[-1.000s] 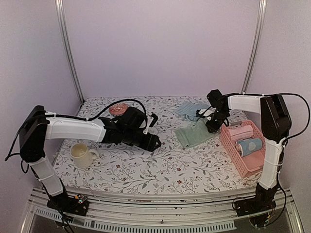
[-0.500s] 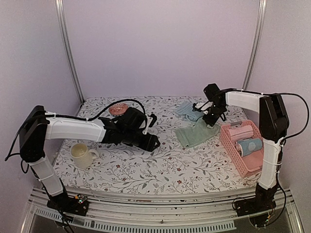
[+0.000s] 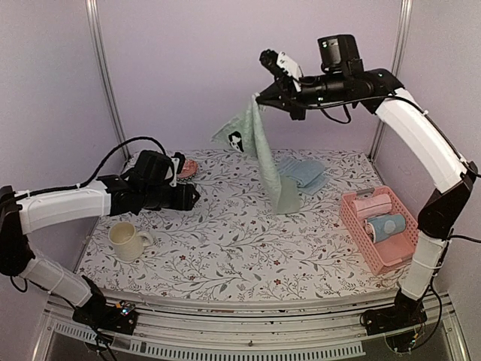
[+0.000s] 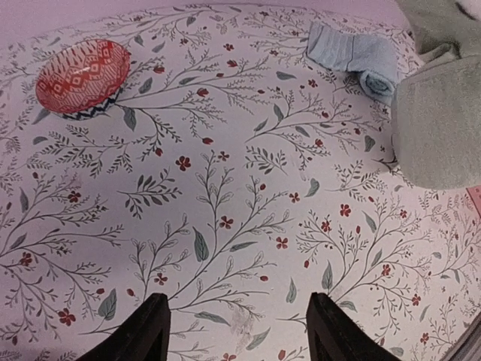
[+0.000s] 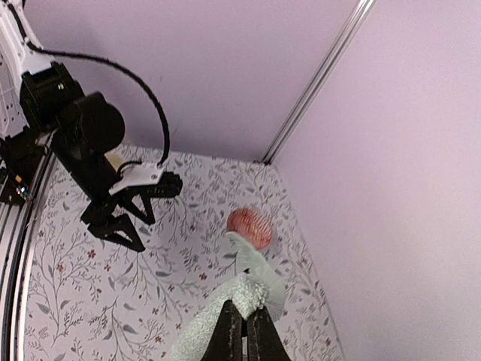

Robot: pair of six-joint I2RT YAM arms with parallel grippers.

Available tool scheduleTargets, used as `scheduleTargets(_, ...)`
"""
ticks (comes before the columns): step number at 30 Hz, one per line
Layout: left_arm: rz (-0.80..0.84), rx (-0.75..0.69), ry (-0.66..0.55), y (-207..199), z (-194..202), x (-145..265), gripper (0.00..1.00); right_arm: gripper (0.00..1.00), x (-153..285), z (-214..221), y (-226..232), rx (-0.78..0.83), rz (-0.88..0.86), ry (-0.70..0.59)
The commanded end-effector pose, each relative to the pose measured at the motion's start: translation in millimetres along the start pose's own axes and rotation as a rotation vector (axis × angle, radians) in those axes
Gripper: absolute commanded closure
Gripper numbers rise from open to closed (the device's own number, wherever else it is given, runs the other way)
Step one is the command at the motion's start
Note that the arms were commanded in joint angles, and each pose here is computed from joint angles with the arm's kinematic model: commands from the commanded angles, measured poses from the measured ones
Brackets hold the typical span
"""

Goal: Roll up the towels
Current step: Pick up the towel from the corner of the board, then place the towel at the center of the board, then pick up the towel from the center of the board.

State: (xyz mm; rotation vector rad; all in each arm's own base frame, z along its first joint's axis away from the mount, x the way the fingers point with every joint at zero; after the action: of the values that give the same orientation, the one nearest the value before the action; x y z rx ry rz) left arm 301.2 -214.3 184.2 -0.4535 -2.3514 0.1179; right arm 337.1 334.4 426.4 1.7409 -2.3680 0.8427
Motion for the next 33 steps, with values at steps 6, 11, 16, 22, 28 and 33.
scheduleTargets(6,-0.114,0.017,-0.137,23,-25,44,0.35,0.98,55,-32,7,0.095,0.015,-0.092)
scheduleTargets(11,-0.068,-0.02,-0.103,18,-20,39,0.36,0.98,44,86,30,-0.072,0.008,0.125)
scheduleTargets(16,-0.023,-0.041,-0.014,13,-4,33,0.38,0.8,46,226,118,-0.108,-0.107,0.469)
scheduleTargets(22,0.03,-0.054,0.099,9,14,32,0.4,0.65,68,240,146,-0.127,-0.148,0.525)
scheduleTargets(28,0.09,-0.039,0.24,4,38,32,0.46,0.64,36,216,113,-0.296,-0.13,0.443)
scheduleTargets(33,0.119,-0.02,0.302,5,57,37,0.48,0.68,-19,226,86,-0.479,-0.193,0.491)
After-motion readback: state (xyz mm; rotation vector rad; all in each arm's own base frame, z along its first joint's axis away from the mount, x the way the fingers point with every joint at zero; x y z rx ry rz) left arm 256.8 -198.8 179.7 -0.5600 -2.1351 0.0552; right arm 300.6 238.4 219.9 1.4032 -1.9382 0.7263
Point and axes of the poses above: each gripper's point midway between its finger pads, its own x axis back along the fingers, its own y axis along the line the jaws close on, z = x × y, the point moved 5 cm from there along x, back along the fingers, and after that the axes turned 1 degree about x, right-handed, at the moved point
